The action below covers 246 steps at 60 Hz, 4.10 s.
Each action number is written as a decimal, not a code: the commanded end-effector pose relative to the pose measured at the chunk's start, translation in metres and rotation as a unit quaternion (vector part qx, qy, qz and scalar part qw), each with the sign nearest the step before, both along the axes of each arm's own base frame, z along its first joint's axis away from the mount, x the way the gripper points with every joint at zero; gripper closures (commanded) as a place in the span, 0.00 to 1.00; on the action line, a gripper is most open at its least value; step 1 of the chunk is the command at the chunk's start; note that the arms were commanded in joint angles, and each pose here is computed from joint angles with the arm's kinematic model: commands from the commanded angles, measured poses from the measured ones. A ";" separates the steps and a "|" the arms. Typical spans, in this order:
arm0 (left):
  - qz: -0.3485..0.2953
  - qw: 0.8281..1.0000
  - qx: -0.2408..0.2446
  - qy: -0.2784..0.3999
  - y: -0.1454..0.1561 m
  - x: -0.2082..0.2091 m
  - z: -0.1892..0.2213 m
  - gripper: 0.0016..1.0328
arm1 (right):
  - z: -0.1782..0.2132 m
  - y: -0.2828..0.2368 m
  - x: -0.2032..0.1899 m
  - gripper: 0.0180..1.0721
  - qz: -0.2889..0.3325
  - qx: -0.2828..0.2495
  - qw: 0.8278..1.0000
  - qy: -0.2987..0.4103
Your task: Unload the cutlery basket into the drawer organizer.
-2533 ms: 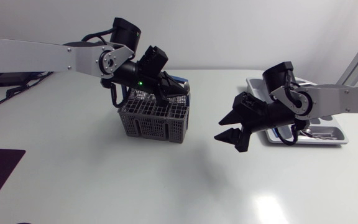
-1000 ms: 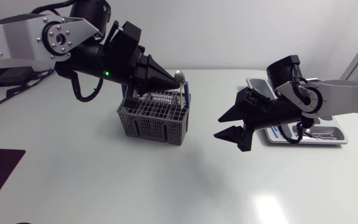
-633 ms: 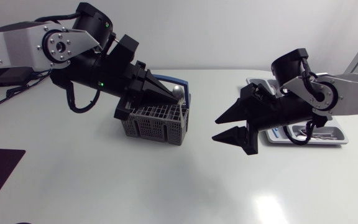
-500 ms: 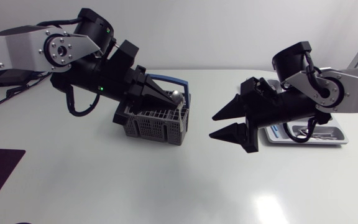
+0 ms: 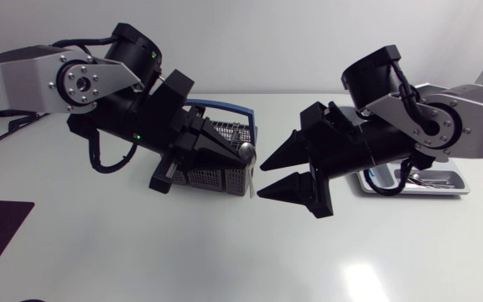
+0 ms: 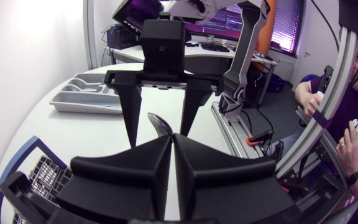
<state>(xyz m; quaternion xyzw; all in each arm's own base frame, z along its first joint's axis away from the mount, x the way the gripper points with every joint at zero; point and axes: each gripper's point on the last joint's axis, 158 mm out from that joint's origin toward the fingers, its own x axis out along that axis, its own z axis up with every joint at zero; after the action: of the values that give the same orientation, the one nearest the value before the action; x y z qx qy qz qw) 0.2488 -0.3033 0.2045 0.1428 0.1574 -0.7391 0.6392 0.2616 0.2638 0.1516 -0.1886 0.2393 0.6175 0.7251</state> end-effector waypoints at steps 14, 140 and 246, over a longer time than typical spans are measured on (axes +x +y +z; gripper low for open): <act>-0.019 1.000 -0.009 -0.001 -0.001 -0.014 0.001 0.93 | 0.023 0.012 -0.009 0.51 0.005 0.019 1.000 -0.001; 0.212 0.974 0.079 -0.010 0.034 0.100 0.009 0.08 | -0.031 -0.114 0.051 0.95 -0.150 -0.166 0.972 -0.076; 0.403 0.890 0.214 0.012 0.156 0.161 -0.062 0.08 | -0.146 -0.473 0.126 0.37 -0.342 -0.500 0.778 -0.167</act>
<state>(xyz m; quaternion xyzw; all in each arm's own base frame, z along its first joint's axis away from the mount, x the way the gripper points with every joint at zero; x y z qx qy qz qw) 0.4138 -0.1549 0.1631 0.2017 0.3362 -0.3731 0.8409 0.3947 -0.2090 0.0113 -0.5248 0.4311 0.0776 0.7298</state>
